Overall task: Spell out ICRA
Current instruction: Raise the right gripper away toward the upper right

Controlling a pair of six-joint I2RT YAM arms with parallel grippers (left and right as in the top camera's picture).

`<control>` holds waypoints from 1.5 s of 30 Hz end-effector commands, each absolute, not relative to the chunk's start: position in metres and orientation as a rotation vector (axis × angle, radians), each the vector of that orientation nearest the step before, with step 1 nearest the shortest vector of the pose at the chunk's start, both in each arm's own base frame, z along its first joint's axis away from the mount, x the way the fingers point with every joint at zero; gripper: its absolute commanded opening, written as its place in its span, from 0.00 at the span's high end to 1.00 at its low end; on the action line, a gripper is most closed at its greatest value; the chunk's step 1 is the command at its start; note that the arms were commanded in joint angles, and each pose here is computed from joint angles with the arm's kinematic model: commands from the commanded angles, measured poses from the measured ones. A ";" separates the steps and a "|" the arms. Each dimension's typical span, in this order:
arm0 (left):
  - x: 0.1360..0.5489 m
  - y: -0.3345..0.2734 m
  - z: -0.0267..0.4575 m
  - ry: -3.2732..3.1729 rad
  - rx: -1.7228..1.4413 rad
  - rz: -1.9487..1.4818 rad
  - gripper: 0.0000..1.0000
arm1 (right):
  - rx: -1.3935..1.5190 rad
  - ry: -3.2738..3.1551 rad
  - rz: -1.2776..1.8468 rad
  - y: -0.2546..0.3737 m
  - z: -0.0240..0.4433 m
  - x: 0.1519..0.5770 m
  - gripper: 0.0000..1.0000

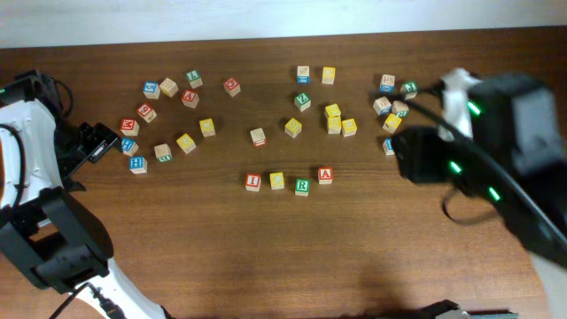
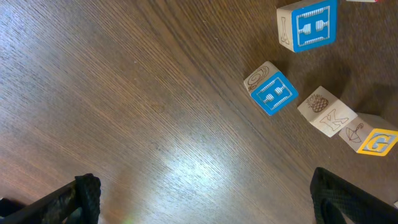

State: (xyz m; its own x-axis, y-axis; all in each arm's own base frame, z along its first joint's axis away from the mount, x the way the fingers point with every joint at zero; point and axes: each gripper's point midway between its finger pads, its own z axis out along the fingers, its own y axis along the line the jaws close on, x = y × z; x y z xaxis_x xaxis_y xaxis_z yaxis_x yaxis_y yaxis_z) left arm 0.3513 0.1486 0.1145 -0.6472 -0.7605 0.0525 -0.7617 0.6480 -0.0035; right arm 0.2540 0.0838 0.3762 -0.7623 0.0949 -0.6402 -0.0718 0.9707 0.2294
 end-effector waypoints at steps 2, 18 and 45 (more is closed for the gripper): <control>0.353 0.151 0.126 -2.836 1.331 0.035 0.01 | 0.041 2.321 0.257 0.059 0.395 0.214 0.43; 0.353 0.151 0.126 -2.836 1.331 0.035 0.01 | 0.096 2.254 0.193 0.030 0.404 0.168 0.00; 0.359 -0.009 0.116 -2.931 0.405 0.547 0.52 | 0.281 2.661 -0.138 0.018 0.288 0.330 0.11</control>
